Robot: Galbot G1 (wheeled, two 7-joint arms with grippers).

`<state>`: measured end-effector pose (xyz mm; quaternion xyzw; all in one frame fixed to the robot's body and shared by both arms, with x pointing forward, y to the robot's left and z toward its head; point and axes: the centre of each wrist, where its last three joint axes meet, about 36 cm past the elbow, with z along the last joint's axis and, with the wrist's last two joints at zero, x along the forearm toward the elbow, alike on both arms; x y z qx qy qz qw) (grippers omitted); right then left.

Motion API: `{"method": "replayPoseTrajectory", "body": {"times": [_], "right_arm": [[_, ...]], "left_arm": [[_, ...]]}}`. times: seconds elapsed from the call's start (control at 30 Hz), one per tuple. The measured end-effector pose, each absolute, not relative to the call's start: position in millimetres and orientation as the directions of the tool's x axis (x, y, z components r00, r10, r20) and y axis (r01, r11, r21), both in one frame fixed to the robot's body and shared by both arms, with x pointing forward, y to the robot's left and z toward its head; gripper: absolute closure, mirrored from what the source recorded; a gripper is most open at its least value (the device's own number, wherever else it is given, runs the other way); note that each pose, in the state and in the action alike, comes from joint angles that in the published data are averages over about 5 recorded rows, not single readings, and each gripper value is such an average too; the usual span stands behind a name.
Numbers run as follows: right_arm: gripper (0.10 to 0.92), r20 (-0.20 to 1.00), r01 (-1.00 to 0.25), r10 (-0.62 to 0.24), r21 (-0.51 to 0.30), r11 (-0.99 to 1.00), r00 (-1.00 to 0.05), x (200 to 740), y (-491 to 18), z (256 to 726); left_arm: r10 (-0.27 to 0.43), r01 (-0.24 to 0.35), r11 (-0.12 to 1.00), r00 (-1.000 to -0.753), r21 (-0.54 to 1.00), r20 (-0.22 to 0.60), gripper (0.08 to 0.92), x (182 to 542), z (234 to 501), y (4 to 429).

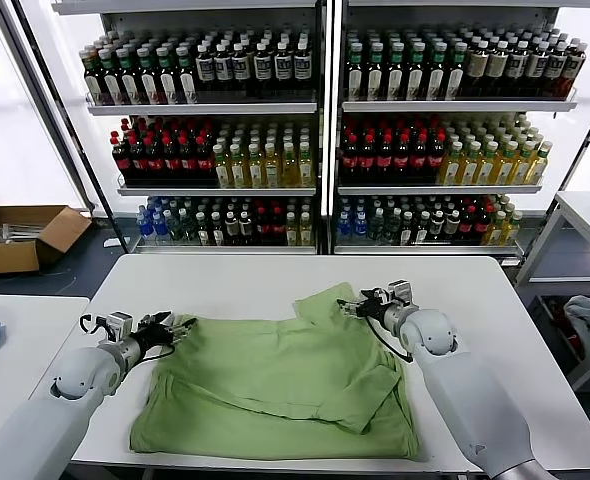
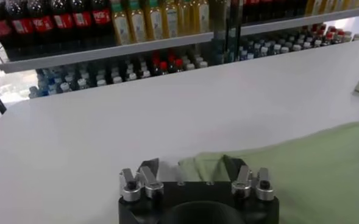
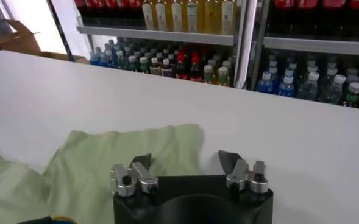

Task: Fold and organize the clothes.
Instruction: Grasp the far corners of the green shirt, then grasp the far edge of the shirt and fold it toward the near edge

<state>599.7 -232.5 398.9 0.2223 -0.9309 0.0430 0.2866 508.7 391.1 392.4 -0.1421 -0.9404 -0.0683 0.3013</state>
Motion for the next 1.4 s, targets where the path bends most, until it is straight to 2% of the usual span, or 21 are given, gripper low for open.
{"method": "replayPoseTrajectory", "body": {"times": [0.3,0.5,0.6,0.83,1.13,1.4], "right_arm": [[0.715,0.554,-0.444,-0.399,0.06,0.894,-0.731,603,-224,398],[0.879,0.534,-0.441,-0.414,0.084,0.893,-0.737,596,-219,402],[0.915,0.51,-0.437,-0.424,0.102,0.894,-0.748,588,-217,408],[0.916,0.439,-0.417,-0.432,0.136,0.899,-0.788,561,-227,428],[0.916,0.368,-0.403,-0.434,0.162,0.901,-0.822,501,-248,445],[0.916,0.312,-0.37,-0.42,0.208,0.905,-0.852,425,-262,453]], "left_arm": [[0.25,0.342,0.939,-0.748,0.035,0.615,0.649,508,387,390],[0.265,0.358,0.933,-0.738,0.027,0.62,0.822,506,388,390],[0.27,0.361,0.932,-0.739,0.025,0.618,0.89,505,390,390],[0.28,0.359,0.933,-0.754,0.015,0.594,0.909,499,400,390],[0.3,0.363,0.931,-0.812,0.029,0.501,0.909,476,438,385],[0.317,0.367,0.93,-0.838,0.03,0.445,0.909,437,464,377]]}}
